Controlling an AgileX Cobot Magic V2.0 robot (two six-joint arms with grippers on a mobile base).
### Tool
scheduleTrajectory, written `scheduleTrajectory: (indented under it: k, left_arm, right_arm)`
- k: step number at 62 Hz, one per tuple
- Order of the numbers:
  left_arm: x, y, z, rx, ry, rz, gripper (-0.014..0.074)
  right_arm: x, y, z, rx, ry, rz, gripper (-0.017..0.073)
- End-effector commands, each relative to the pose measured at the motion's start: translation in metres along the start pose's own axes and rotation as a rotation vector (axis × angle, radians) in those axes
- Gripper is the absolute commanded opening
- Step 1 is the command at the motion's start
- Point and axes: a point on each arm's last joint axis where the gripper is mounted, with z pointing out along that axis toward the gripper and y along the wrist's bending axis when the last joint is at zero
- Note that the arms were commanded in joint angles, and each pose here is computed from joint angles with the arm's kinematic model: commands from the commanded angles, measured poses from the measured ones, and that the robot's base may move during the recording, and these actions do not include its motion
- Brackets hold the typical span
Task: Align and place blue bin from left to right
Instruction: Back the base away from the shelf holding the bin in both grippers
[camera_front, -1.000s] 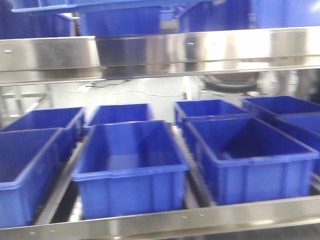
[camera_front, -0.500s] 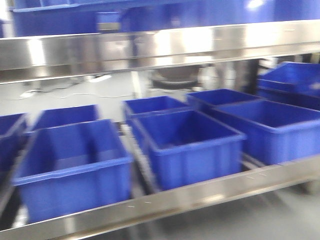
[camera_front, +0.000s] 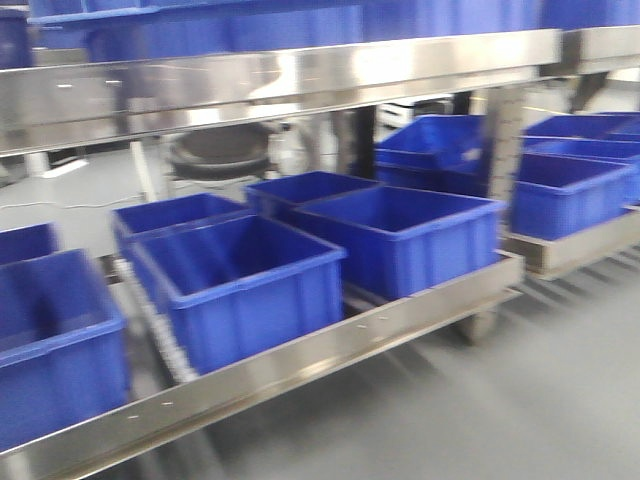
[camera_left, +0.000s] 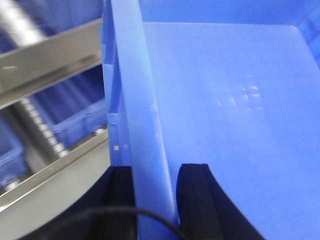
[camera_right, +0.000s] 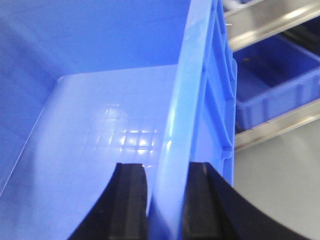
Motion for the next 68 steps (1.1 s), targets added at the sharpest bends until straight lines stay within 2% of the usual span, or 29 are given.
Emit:
scheduleTrajectory:
  k: [1,68]
  left_arm:
    - [-0.0127,-0.0231,-0.0185,0.182,-0.146,-0.046,0.0013]
    - [-0.0127,-0.0231,-0.0185,0.182,-0.146,-0.046,0.0013]
  right_arm:
    - [-0.0082,0.0165,-0.0091,-0.098,-0.088,0.003,-0.0079]
    - [-0.0082,0.0165,-0.0091,-0.098,-0.088,0.003,-0.0079]
